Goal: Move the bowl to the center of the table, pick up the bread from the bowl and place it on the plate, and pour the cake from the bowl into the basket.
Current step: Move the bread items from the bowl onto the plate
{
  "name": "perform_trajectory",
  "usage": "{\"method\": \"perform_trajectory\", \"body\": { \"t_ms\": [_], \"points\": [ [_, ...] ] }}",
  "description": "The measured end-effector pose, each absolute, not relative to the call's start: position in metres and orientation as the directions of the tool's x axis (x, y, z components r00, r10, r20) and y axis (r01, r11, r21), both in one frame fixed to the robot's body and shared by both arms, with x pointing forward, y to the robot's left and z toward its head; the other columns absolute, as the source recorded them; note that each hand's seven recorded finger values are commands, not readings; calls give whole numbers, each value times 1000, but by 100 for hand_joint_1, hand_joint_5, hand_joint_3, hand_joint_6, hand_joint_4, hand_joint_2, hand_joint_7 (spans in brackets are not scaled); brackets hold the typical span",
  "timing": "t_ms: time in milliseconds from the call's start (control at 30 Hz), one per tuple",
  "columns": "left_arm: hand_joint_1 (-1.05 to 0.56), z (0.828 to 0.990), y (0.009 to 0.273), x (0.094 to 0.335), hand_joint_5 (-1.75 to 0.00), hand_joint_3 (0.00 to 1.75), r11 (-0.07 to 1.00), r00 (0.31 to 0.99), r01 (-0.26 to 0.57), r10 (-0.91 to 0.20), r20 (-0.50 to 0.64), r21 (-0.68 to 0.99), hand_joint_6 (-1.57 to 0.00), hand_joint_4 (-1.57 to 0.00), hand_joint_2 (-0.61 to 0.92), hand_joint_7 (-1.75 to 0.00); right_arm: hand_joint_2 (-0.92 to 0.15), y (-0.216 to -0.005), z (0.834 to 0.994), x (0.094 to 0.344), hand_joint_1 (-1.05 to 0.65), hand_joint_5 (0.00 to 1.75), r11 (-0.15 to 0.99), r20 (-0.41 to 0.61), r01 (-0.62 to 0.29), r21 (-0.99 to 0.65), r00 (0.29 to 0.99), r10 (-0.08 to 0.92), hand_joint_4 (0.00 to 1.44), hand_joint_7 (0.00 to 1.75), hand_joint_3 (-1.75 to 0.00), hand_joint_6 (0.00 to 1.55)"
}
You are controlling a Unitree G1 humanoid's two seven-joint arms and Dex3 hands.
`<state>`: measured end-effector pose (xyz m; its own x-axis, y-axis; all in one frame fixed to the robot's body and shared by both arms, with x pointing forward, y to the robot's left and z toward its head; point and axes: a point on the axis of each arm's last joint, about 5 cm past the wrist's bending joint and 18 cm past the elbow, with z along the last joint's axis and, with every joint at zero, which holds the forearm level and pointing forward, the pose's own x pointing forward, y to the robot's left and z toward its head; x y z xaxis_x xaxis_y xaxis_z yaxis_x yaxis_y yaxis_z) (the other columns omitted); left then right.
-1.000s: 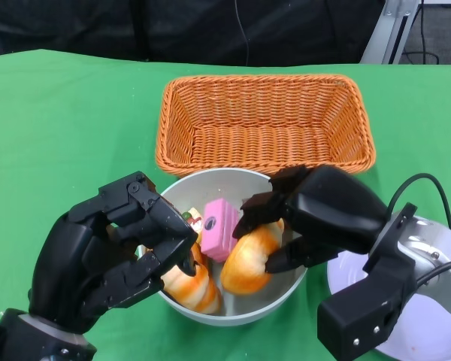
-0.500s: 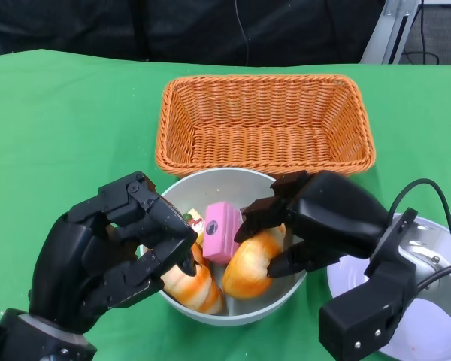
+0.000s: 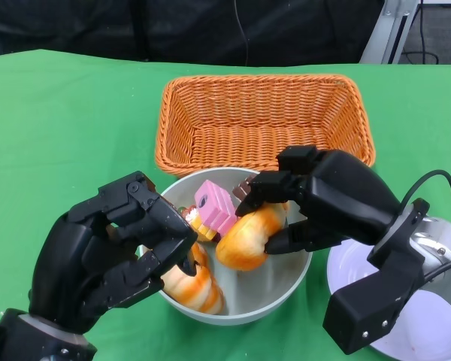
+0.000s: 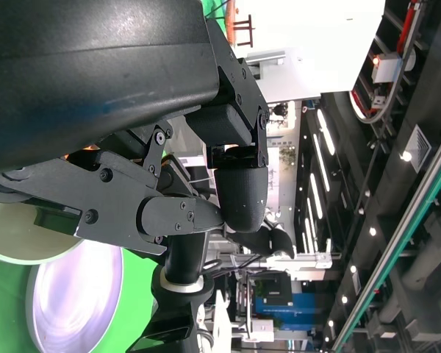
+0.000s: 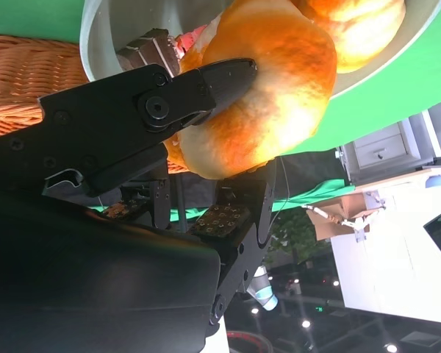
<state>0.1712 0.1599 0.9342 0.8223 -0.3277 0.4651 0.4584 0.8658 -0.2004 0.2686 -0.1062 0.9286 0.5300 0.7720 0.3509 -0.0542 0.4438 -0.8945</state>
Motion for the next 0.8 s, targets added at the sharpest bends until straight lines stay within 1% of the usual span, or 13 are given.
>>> {"method": "perform_trajectory", "body": {
  "t_ms": [67, 167, 300, 400, 533, 700, 800],
  "points": [
    [-23, 934, 160, 171, -158, 35, 866, 822, 458, -328, 465, -200, -77, -75, 92, -117, -85, -106, 929, 269, -15, 136, 448, 354, -56, -892, 529, 771, 67, 88, 0, 79],
    [-24, 934, 160, 171, -158, 35, 866, 822, 458, -328, 465, -200, -77, -75, 92, -117, -85, -107, 930, 269, -14, 134, 456, 357, -63, -888, 533, 767, 69, 87, 0, 80],
    [-24, 934, 160, 171, -158, 34, 867, 823, 458, -329, 464, -198, -78, -76, 92, -118, -84, -109, 932, 270, -12, 139, 472, 363, -70, -879, 543, 757, 68, 87, 0, 80],
    [-25, 934, 160, 171, -158, 34, 867, 823, 458, -328, 464, -198, -77, -75, 92, -118, -86, -110, 938, 270, -12, 142, 481, 372, -74, -873, 537, 757, 67, 88, -1, 79],
    [-25, 934, 160, 171, -159, 34, 867, 822, 458, -329, 464, -197, -76, -75, 92, -118, -88, -112, 944, 266, -12, 146, 491, 370, -91, -866, 543, 754, 64, 94, -1, 76],
    [-24, 934, 160, 171, -159, 34, 871, 824, 454, -330, 461, -187, -76, -75, 92, -119, -89, -121, 946, 261, -11, 149, 493, 363, -102, -864, 551, 751, 64, 97, -2, 75],
    [-24, 934, 161, 172, -159, 33, 873, 824, 452, -329, 461, -185, -76, -75, 92, -119, -89, -128, 948, 255, -10, 153, 517, 381, -101, -850, 560, 736, 63, 108, -1, 73]
  ]
}}
